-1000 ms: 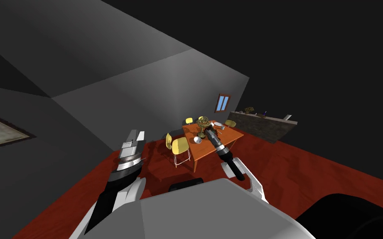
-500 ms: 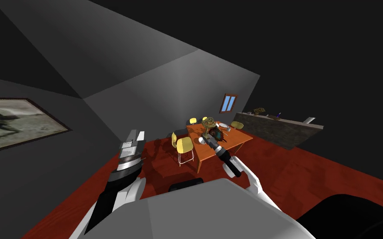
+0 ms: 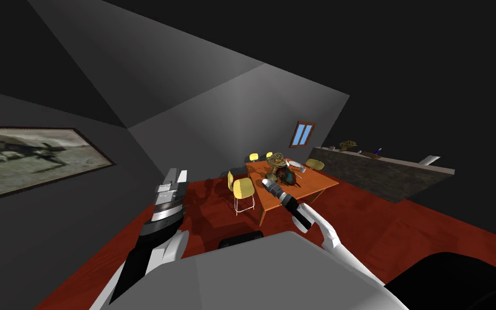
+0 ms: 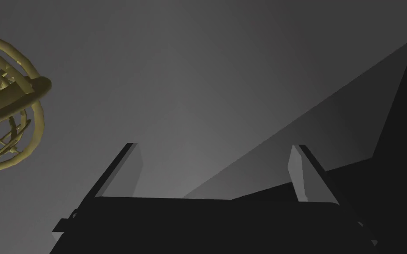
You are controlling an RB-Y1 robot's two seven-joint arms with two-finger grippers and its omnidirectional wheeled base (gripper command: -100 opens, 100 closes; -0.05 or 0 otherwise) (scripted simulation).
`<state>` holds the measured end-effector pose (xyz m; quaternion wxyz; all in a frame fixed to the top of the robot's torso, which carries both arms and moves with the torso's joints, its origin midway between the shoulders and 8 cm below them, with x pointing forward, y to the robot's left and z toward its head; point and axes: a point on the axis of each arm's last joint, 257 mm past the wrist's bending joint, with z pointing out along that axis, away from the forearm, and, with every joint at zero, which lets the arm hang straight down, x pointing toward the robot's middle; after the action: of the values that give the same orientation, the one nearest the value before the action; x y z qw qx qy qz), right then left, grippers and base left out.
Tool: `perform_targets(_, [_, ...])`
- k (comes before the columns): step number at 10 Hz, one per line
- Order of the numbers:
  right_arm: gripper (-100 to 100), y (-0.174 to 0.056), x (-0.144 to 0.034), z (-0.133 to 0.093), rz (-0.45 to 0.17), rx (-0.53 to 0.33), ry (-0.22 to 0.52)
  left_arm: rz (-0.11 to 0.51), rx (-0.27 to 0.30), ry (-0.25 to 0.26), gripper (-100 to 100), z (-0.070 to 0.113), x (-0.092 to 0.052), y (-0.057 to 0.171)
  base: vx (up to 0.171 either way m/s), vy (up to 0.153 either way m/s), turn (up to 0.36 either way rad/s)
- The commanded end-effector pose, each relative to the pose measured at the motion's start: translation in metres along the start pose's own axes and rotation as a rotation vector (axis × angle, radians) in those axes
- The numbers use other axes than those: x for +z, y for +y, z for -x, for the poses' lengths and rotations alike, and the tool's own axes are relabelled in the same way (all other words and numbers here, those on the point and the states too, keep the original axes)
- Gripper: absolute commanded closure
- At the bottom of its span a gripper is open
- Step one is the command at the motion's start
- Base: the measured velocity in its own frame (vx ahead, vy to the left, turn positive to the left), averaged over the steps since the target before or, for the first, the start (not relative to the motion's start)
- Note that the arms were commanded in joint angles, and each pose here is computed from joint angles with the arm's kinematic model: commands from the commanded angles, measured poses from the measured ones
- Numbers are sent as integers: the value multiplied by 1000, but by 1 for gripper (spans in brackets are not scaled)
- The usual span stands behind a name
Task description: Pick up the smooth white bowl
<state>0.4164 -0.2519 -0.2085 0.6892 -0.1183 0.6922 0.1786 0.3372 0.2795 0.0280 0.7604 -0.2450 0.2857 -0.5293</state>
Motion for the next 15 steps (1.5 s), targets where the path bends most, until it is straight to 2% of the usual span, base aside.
perform_targets(1, [-100,-7,-4,-15,-8,-34,42,0,0,0,0,0,0,0,19,51,63])
perform_targets(3, [-100,-24,-14,-53,-4,-167,159,0,0,0,0,0,0,0,35,78,139])
perform_targets(4, [-100,-32,-19,-63,-17,-164,182,0,0,0,0,0,0,0,39,77,83])
perform_targets(5, [-100,-32,-19,-63,-17,-164,182,0,0,0,0,0,0,0,18,31,-7])
perform_targets(6, [-100,-41,-26,-79,-10,-234,236,0,0,0,0,0,0,0,29,43,122])
perform_targets(7, [-100,-47,-30,-86,-20,-231,252,0,0,0,0,0,0,0,30,40,64])
perform_targets(9, [-100,-70,-50,-119,-10,-364,370,0,0,0,0,0,0,0,61,79,150])
perform_targets(10, [-100,-78,-57,-127,-21,-365,393,0,0,0,0,0,0,0,64,72,62])
perform_targets(11, [-100,-91,-68,-140,-11,-432,449,0,0,0,0,0,0,0,51,65,108])
perform_targets(12, [-100,-95,-73,-144,-19,-430,463,0,0,0,0,0,0,0,42,45,52])
perform_targets(13, [-100,-108,-85,-155,-7,-497,517,0,0,0,0,0,0,0,53,48,127])
perform_targets(14, [-100,-113,-90,-160,-16,-495,532,0,0,0,0,0,0,0,51,36,60])
perform_targets(15, [-100,-126,-104,-171,-5,-559,588,0,0,0,0,0,0,0,70,55,95])
